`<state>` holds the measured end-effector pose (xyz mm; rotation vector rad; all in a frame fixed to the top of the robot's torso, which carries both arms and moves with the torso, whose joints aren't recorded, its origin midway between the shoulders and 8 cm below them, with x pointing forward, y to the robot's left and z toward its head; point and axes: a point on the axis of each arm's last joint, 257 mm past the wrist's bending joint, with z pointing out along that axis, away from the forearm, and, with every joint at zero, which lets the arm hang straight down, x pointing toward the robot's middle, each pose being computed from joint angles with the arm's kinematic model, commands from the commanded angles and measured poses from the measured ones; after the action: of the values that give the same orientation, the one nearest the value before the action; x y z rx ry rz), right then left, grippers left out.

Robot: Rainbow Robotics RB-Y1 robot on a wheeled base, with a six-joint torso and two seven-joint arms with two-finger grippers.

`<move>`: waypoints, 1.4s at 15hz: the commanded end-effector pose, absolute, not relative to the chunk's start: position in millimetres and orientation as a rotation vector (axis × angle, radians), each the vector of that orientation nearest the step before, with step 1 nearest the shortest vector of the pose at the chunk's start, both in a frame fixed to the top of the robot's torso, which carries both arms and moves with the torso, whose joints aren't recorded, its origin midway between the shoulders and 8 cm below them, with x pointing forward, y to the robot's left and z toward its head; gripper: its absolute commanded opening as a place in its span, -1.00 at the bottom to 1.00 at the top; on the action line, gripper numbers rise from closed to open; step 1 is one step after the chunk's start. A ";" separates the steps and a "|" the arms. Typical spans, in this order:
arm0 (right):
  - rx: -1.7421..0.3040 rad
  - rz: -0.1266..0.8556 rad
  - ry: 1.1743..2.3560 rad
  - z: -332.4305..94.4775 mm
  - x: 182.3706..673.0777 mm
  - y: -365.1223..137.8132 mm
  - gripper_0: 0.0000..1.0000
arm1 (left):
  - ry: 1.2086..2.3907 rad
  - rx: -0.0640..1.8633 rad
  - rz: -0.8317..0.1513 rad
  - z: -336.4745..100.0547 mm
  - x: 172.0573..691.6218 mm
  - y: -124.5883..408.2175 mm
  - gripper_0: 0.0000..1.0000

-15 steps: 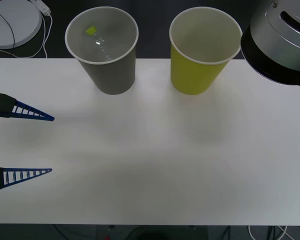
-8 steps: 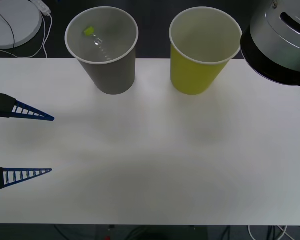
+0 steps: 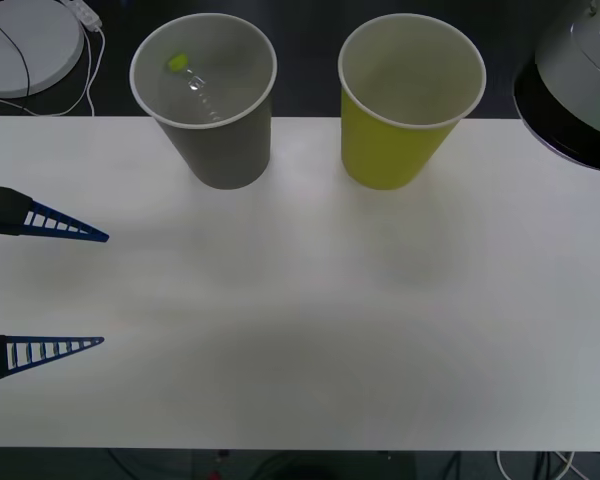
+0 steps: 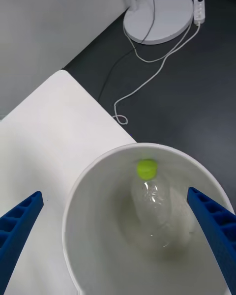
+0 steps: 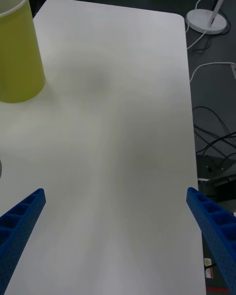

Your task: Put the can into the green bin and the plastic bottle into the gray bin

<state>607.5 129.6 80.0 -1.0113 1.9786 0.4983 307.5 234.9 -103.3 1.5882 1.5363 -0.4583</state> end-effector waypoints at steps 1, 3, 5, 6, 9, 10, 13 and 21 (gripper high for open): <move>-1.046 0.562 1.986 80.5 601.2 114.0 1.00 | 1.536 1.588 -0.458 -103.3 307.5 234.9 1.00; -1.090 0.572 1.964 83.5 595.5 105.0 1.00 | 1.536 1.588 -0.458 -103.3 307.5 234.9 1.00; -1.116 0.598 1.941 81.0 590.9 94.8 1.00 | 1.536 1.588 -0.458 -103.3 307.5 234.9 1.00; -1.132 0.610 1.930 77.0 588.0 88.9 1.00 | 1.536 1.588 -0.458 -103.3 307.5 234.9 1.00; -1.185 0.619 1.886 73.5 577.3 67.8 1.00 | 1.536 1.588 -0.458 -103.3 307.5 234.9 1.00; -1.202 0.616 1.869 73.7 574.0 60.8 1.00 | 1.536 1.588 -0.458 -103.3 307.5 234.9 1.00; -1.252 0.618 1.821 67.3 561.8 41.0 1.00 | 1.536 1.588 -0.458 -103.3 307.5 234.9 1.00; -1.391 0.652 1.674 44.2 527.1 -24.0 1.00 | 1.536 1.588 -0.458 -103.3 307.5 234.9 1.00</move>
<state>531.0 -17.2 46.1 -1.3799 1.6879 0.6495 307.5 234.9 -103.3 1.5882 1.5363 -0.4583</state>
